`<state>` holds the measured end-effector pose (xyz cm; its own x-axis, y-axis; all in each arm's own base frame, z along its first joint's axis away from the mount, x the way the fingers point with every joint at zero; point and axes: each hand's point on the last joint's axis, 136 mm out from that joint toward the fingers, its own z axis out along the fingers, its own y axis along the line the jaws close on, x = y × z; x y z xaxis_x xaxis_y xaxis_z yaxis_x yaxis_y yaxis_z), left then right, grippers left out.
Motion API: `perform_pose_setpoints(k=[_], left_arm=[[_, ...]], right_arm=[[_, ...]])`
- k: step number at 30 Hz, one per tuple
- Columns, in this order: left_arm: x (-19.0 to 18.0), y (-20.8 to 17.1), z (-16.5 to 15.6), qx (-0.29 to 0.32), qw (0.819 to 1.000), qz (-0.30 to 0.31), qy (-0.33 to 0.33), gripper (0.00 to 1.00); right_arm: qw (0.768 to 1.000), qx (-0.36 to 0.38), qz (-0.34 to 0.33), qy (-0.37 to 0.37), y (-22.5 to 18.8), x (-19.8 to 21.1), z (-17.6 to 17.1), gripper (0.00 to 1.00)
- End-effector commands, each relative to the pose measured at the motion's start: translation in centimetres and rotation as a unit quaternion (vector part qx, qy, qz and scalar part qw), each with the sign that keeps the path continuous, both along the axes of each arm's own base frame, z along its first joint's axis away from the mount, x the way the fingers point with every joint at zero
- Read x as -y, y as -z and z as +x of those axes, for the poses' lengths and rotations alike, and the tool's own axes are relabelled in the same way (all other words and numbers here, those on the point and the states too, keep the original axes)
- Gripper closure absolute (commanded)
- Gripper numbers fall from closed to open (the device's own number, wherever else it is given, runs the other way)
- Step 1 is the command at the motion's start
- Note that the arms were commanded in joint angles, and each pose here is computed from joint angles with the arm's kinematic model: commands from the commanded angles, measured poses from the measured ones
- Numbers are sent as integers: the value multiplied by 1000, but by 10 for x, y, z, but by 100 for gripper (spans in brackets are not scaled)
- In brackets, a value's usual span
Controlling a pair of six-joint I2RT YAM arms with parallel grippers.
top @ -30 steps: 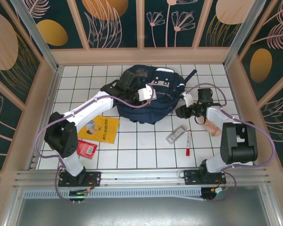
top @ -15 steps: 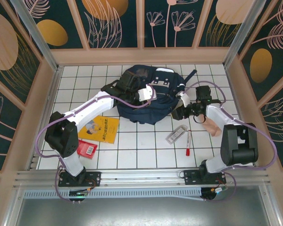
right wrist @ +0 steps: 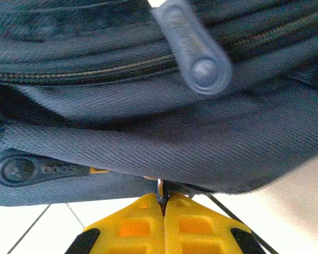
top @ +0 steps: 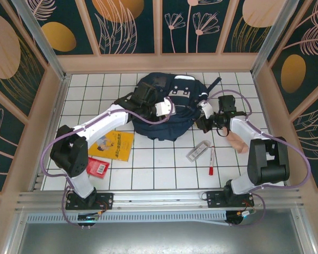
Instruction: Pack books, pencil case, and school supplies into a backpack
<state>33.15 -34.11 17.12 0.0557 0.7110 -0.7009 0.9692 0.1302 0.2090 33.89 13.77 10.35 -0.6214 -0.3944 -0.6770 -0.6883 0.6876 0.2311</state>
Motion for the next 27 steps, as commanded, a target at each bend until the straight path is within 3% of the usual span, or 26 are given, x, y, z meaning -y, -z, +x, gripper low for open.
perform_pose_setpoints(k=[1, 11, 20, 24, 27], left_arm=[[-2, -27, -9, 40, 999, -26, 25, 100], [-13, -8, -39, 33, 995, -3, 95, 100], [-18, -6, -55, 18, 991, 13, 130, 100], [-12, -18, -56, 17, 990, -9, 138, 100], [0, -31, -39, 13, 994, -40, 98, 100]], right_arm=[[996, 42, -38, 71, -6, 29, 28, 100], [969, 28, -49, 240, 13, 88, 90, 100], [945, 31, 51, 322, 14, 103, 143, 100], [946, 30, 87, 309, 10, 98, 145, 89], [944, 28, 108, 311, -3, 99, 130, 67]])
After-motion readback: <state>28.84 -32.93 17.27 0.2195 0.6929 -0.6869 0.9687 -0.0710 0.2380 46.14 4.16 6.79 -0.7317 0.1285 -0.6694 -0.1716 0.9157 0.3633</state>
